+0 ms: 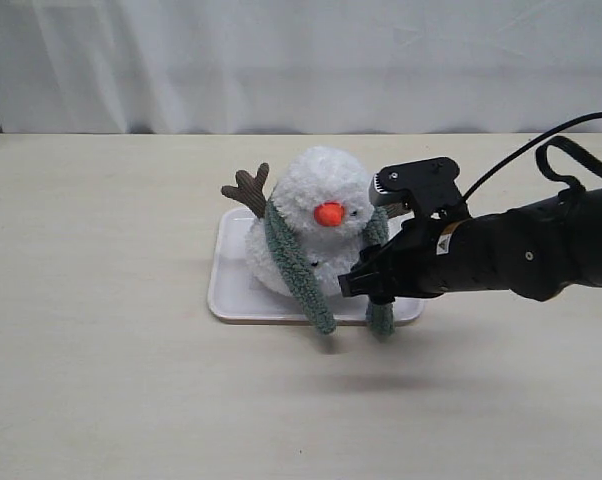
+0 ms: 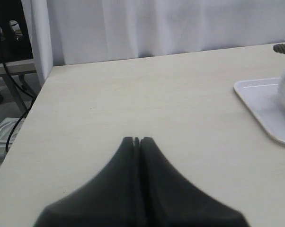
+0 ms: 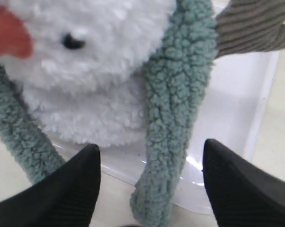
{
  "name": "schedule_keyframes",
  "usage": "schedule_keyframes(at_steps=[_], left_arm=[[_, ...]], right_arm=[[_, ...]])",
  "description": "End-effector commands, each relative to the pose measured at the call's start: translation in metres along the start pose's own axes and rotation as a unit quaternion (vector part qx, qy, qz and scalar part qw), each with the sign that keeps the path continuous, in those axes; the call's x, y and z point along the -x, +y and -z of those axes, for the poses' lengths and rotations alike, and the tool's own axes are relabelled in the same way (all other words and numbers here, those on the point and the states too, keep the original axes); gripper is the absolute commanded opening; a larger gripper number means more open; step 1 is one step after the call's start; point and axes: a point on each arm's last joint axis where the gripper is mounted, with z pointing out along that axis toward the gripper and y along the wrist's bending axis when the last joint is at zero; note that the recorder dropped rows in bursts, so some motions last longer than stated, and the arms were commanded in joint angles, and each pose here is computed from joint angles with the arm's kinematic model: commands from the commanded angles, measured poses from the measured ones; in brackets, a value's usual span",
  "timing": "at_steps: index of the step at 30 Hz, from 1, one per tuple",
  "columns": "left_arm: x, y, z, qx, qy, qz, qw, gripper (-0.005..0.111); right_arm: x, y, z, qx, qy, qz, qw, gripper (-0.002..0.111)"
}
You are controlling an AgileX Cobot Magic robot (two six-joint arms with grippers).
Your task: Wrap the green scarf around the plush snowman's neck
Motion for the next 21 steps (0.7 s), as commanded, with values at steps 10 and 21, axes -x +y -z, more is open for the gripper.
schedule_keyframes(at_steps=[10,21], left_arm=[[0.001,0.0,0.0,0.001,-0.007,0.001,1.0,0.0],[0.001,0.0,0.0,0.001,-0.007,0.001,1.0,0.0]], right_arm=[[-0.015,-0.004,-0.028,-0.006,0.019,0.0,1.0,0.046],[-0.017,-0.003,-0.024,-0.006,0.039,-0.021,0.999,0.004]])
